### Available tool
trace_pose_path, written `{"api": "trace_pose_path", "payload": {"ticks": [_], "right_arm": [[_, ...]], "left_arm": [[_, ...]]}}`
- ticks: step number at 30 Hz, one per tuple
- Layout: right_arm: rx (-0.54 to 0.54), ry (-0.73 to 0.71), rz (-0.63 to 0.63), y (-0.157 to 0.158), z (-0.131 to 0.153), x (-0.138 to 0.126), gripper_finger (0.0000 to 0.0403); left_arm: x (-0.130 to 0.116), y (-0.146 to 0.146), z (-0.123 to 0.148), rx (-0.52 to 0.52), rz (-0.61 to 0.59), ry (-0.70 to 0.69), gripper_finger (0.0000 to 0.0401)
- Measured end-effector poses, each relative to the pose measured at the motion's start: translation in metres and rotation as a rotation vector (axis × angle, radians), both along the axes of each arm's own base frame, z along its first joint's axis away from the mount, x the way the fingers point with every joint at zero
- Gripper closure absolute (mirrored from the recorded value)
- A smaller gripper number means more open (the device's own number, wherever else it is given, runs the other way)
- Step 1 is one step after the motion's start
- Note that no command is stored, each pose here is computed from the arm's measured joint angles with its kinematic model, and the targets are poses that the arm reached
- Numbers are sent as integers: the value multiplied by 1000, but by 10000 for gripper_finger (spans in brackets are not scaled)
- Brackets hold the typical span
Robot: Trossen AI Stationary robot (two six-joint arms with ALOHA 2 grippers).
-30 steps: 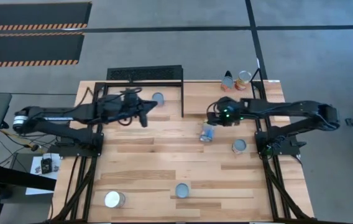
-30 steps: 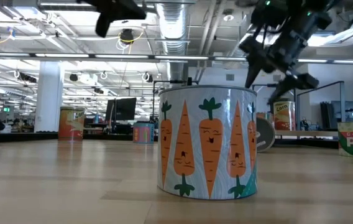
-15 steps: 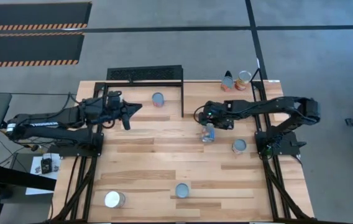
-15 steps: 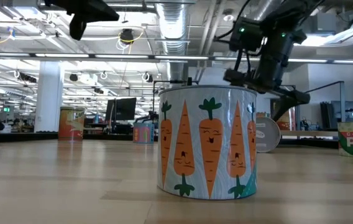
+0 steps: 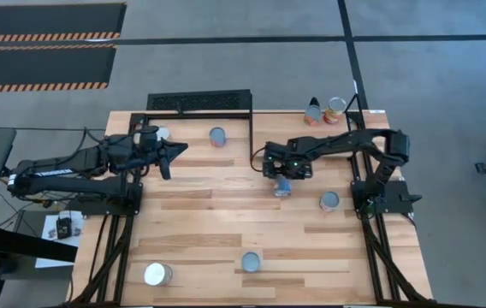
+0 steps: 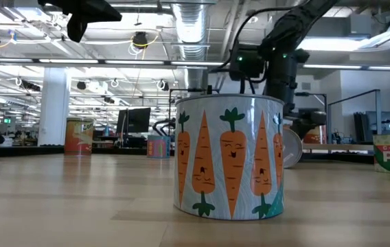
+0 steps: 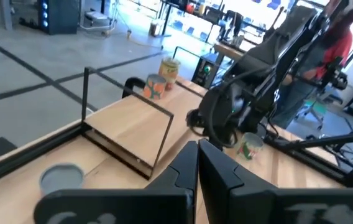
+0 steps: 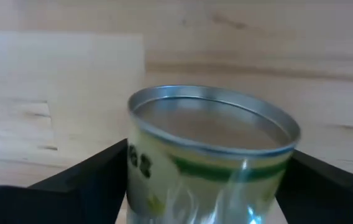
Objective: Pick and place cans onto a shelf
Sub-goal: Put the top canned peaches on the shelf
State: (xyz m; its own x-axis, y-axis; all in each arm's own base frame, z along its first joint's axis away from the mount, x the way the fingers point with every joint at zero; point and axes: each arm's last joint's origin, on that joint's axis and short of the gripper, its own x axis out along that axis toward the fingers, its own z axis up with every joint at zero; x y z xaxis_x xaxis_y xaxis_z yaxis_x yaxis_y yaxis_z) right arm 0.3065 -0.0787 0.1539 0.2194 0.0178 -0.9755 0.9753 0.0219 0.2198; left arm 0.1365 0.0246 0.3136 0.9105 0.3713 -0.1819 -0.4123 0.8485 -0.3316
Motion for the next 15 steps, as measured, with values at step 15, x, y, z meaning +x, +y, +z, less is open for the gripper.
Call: {"api": "trace_pose_path", "payload": {"ticks": [15], "right_arm": [[-169, -32, 39, -3, 28, 3, 96]], "left_arm": [[-1, -1, 0, 2, -18, 4, 401]]}}
